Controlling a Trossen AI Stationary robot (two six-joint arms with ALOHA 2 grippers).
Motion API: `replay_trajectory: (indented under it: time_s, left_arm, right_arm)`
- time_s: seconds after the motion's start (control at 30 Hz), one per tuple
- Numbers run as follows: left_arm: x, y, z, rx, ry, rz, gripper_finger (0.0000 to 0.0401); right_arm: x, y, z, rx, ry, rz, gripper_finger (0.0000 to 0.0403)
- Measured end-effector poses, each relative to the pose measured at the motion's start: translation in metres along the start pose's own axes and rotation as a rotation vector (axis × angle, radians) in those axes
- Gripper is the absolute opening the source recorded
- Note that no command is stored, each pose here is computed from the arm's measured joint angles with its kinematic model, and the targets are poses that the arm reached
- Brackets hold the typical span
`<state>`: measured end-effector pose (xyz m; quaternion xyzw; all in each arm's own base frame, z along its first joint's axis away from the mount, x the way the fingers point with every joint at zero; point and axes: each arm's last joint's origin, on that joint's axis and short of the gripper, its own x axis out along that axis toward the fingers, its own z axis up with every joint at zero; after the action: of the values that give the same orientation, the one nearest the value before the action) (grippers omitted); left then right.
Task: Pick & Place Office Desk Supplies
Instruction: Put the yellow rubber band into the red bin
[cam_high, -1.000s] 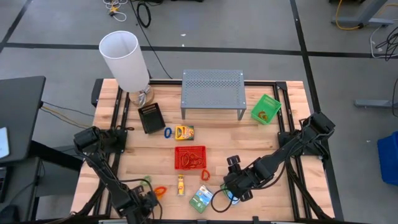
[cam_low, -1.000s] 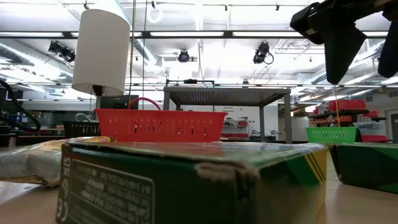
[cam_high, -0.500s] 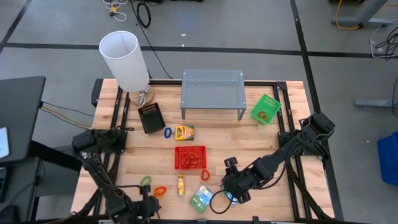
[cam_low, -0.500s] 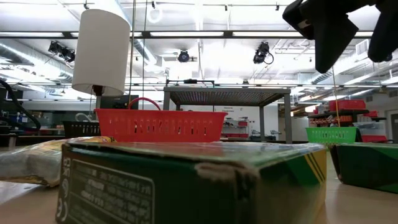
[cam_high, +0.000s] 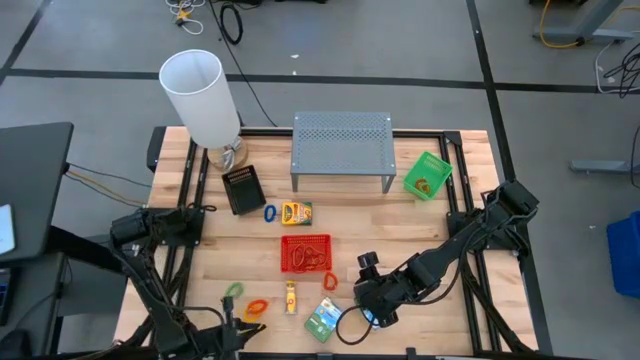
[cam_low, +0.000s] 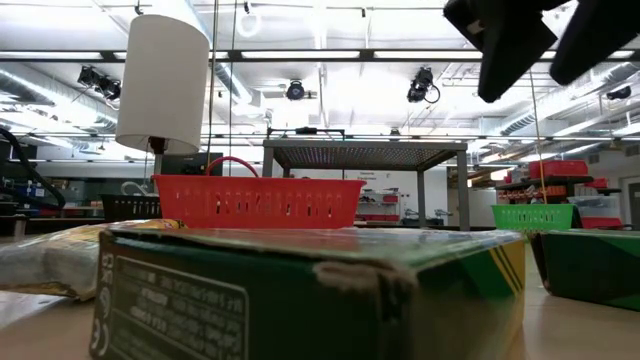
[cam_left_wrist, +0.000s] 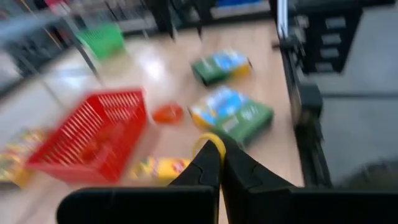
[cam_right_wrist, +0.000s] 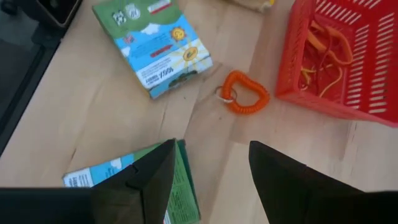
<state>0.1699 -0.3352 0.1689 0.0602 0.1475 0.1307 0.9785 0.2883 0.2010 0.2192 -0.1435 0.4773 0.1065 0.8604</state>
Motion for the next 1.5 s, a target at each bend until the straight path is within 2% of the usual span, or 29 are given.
replay_trajectory:
  time_s: [0.23, 0.57, 0.67, 0.77, 0.9, 1.1, 1.3, 1.5]
  left_arm:
    - [-0.001, 0.007, 0.006, 0.055, -0.24, 0.154, 0.0001]
    - [0.043, 0.025, 0.014, 0.076, -0.213, 0.288, 0.0001]
    - [0.057, 0.03, 0.016, 0.068, -0.172, 0.311, 0.0001]
    - [0.076, 0.033, 0.019, 0.048, -0.067, 0.301, 0.0001]
    - [0.107, 0.03, 0.031, 0.089, 0.095, 0.175, 0.0001]
    - [0.152, 0.043, 0.053, 0.164, 0.123, 0.102, 0.0001]
    - [0.183, 0.071, 0.055, 0.226, 0.182, 0.176, 0.0001]
    - [0.192, 0.094, 0.058, 0.264, 0.246, 0.242, 0.0001]
  right_arm:
    - [0.0, 0.0, 0.005, 0.015, -0.056, -0.018, 0.0213]
    - [-0.001, 0.0, 0.011, 0.012, -0.122, -0.037, 0.0213]
    - [-0.001, 0.0, 0.013, -0.011, -0.139, -0.048, 0.0213]
    - [0.0, -0.003, 0.014, -0.029, -0.139, -0.055, 0.0213]
    - [0.001, -0.008, 0.014, -0.026, -0.134, -0.063, 0.0213]
    - [0.003, -0.015, 0.013, -0.035, -0.11, -0.077, 0.0213]
    - [0.004, -0.019, 0.013, -0.031, -0.098, -0.085, 0.0213]
    - [0.004, -0.02, 0.013, -0.037, -0.094, -0.088, 0.0213]
